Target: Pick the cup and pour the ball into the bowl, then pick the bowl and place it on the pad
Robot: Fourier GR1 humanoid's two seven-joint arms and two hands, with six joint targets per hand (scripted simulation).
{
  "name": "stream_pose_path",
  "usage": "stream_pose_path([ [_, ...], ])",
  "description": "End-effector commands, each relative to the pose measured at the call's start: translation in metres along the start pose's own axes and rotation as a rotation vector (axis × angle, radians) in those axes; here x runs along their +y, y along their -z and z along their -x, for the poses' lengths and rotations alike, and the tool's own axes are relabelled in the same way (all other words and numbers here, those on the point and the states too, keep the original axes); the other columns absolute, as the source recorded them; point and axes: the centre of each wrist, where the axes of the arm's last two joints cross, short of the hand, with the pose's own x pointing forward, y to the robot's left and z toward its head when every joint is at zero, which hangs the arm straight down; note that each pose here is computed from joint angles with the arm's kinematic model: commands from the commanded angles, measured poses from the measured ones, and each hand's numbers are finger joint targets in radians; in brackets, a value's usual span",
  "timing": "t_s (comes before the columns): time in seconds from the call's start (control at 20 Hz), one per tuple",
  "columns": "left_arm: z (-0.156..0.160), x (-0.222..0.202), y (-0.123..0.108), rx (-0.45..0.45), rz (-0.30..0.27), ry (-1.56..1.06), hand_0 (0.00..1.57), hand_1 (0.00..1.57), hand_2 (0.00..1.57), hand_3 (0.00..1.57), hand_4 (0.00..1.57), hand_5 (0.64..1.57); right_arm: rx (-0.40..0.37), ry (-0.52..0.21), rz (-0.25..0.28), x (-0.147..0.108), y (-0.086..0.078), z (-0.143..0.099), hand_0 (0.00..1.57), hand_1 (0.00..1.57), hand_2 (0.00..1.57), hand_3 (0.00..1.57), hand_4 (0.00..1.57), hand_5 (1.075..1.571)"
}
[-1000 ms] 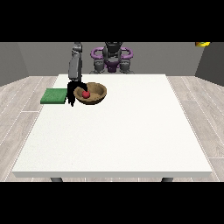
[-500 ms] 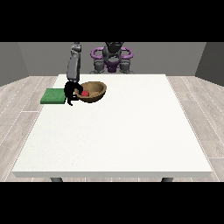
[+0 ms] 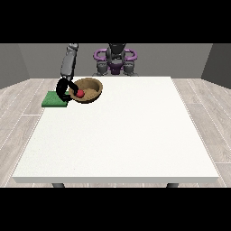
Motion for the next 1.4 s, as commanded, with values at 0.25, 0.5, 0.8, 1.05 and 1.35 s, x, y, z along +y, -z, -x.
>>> stream_pose_path([
  [0.25,0.040,0.028,-0.032,0.056,-0.063,0.028,0.00,0.00,0.00,0.00,1.20,1.540,0.086,-0.207,0.064,-0.090,0.030,-0.089,1.57,1.57,1.57,0.72,1.05,1.563],
  [0.5,0.027,0.048,-0.032,0.040,-0.127,0.022,0.00,0.00,0.00,0.00,1.21,1.543,0.028,-0.164,0.075,-0.110,0.037,-0.136,1.57,1.57,1.57,0.67,1.07,1.566],
  [0.8,0.049,0.052,-0.047,0.060,-0.120,0.034,0.00,0.00,0.00,0.00,1.21,1.550,0.065,-0.197,0.031,-0.116,0.034,-0.124,1.57,1.57,1.57,0.38,1.12,1.568],
  [1.05,0.046,0.074,-0.057,0.030,-0.189,0.061,0.00,0.00,0.00,0.00,1.22,1.553,0.050,-0.140,0.011,-0.098,0.032,-0.102,1.57,1.57,1.57,0.49,1.07,1.568],
  [1.35,0.046,0.077,-0.057,-0.039,-0.156,0.057,0.00,0.00,0.00,0.00,1.21,1.556,0.047,-0.059,0.004,-0.076,0.039,-0.106,1.57,1.57,1.57,0.45,1.04,1.570],
])
